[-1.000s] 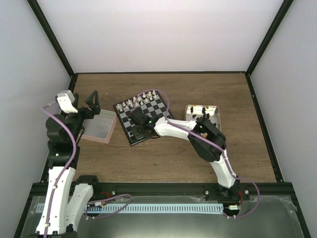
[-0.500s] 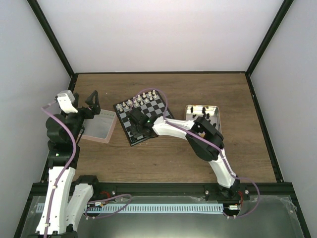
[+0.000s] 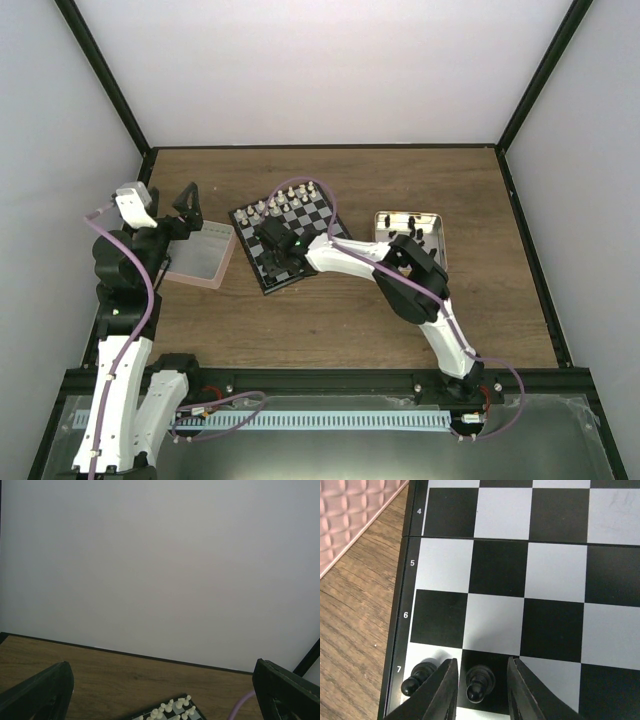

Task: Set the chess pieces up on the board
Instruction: Place the chess piece on the chessboard, then pick up the chess piece from the storage box.

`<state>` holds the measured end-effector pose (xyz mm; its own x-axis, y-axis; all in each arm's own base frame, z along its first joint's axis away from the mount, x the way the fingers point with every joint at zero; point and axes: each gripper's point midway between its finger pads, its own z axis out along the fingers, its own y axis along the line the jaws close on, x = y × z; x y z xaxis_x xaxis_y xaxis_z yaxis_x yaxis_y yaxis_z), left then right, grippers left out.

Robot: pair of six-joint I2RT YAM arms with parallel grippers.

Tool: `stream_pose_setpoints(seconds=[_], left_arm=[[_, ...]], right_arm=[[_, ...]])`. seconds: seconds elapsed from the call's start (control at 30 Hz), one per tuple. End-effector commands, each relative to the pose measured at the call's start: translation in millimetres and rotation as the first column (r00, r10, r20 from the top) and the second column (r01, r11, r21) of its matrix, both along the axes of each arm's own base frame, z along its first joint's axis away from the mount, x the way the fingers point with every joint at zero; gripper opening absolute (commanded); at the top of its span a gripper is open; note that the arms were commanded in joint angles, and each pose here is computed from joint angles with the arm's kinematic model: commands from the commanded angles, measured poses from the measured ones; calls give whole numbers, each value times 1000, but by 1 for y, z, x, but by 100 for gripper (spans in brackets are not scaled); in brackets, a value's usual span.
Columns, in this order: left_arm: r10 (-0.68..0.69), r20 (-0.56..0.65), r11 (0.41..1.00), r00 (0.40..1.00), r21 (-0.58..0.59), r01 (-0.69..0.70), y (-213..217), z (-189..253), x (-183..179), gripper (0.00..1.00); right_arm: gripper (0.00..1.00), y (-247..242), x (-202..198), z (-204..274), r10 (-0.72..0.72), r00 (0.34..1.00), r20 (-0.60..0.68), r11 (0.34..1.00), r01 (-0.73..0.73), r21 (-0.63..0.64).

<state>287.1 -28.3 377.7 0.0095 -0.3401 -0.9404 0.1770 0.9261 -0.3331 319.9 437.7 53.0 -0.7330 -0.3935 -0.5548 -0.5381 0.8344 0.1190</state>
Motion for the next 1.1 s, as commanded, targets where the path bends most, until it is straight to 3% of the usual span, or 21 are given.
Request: stream_pose_setpoints(seconds=[0.0, 0.23, 0.43, 0.67, 0.83, 1.07], left_arm=[[-10, 17, 1000, 1000, -1, 10, -2, 2, 0, 100], [-10, 19, 1000, 1000, -1, 10, -2, 3, -1, 100], [-8, 18, 1000, 1000, 0, 8, -2, 2, 0, 100], [-12, 16, 1000, 1000, -1, 12, -2, 2, 0, 100], [-19, 11, 1000, 1000, -4, 19, -4, 0, 2, 100], [-16, 4, 1000, 1000, -2, 16, -3, -1, 3, 100]], right_arm=[[30, 8, 5, 55, -24, 998, 52, 995, 19, 94], [33, -25, 26, 121, -166, 978, 122, 965, 136, 222], [35, -124, 62, 147, -408, 900, 157, 893, 356, 275], [43, -275, 83, 132, -656, 744, 129, 742, 603, 293], [45, -334, 92, 108, -725, 682, 96, 678, 682, 273], [39, -338, 112, 60, -655, 749, 99, 752, 635, 175]])
